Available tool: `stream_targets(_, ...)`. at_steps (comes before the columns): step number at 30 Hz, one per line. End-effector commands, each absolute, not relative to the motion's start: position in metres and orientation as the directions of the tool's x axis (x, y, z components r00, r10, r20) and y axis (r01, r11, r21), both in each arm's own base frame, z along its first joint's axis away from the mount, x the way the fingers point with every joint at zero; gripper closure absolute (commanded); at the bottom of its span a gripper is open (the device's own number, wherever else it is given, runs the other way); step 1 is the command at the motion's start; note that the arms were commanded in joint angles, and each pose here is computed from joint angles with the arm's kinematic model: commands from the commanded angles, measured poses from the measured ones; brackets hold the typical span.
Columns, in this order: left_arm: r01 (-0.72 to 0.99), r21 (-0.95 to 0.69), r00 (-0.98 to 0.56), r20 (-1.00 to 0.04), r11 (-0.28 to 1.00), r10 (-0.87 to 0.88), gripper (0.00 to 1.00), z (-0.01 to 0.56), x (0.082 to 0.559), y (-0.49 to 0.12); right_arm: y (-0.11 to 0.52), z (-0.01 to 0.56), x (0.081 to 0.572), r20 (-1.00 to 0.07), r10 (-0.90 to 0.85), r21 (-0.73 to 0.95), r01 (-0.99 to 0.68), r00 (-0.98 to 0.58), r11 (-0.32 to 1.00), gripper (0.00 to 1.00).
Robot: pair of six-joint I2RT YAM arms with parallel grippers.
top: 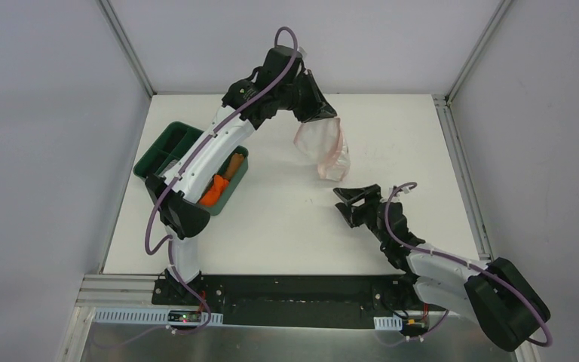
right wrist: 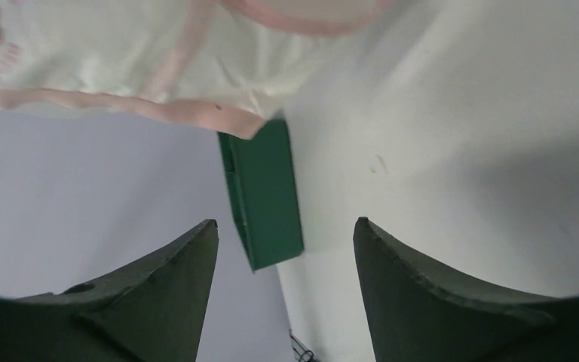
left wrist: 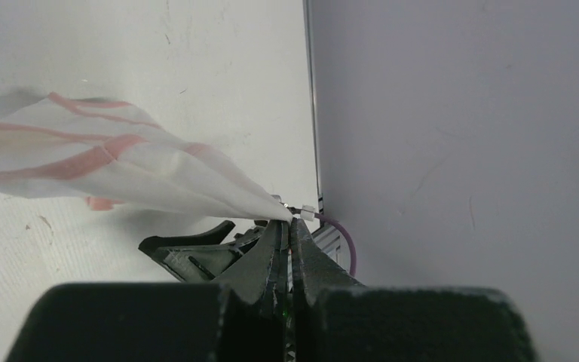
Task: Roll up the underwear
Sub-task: Flatten out the underwear at the center of the board.
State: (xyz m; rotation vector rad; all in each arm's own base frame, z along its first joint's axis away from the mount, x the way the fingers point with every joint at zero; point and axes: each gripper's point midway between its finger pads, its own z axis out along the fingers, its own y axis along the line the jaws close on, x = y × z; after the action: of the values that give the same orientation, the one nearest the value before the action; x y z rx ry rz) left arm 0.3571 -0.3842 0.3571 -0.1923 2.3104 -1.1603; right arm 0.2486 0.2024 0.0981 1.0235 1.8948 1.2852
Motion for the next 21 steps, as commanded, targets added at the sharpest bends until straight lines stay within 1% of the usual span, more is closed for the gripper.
stream_targets(1,0.159,-0.818,-0.810,-0.428,0.553,-0.400,1.00,0.405,0.350,-0.382,0.206,0.176,0.274,-0.028,0.902,0.998,0.037,-0.431,0.049,0.31)
stream_targets(3,0.168,-0.822,-0.810,-0.430,0.544,-0.399,1.00,0.410,0.348,-0.382,0.211,0.174,0.277,-0.082,0.891,0.992,0.048,-0.447,0.115,0.31)
stream_targets(5,0.168,-0.824,-0.810,-0.428,0.542,-0.400,1.00,0.411,0.346,-0.381,0.217,0.176,0.280,-0.107,0.879,0.989,0.043,-0.464,0.143,0.30)
stream_targets(8,0.170,-0.826,-0.810,-0.428,0.538,-0.402,1.00,0.414,0.344,-0.379,0.226,0.181,0.286,-0.075,0.874,0.994,0.031,-0.480,0.102,0.30)
stream_targets(13,0.178,-0.827,-0.801,-0.436,0.533,-0.410,1.00,0.421,0.341,-0.376,0.238,0.178,0.295,0.023,0.869,0.998,0.059,-0.495,0.007,0.30)
stream_targets(15,0.187,-0.826,-0.797,-0.444,0.533,-0.409,1.00,0.424,0.341,-0.375,0.243,0.181,0.297,0.044,0.859,0.999,0.044,-0.510,-0.025,0.29)
stream_targets(17,0.188,-0.825,-0.799,-0.444,0.533,-0.405,1.00,0.423,0.340,-0.375,0.247,0.179,0.297,0.047,0.853,0.998,0.050,-0.520,-0.024,0.29)
stream_targets(21,0.189,-0.826,-0.799,-0.443,0.530,-0.406,1.00,0.424,0.341,-0.376,0.247,0.168,0.298,0.018,0.858,0.997,0.077,-0.513,0.025,0.28)
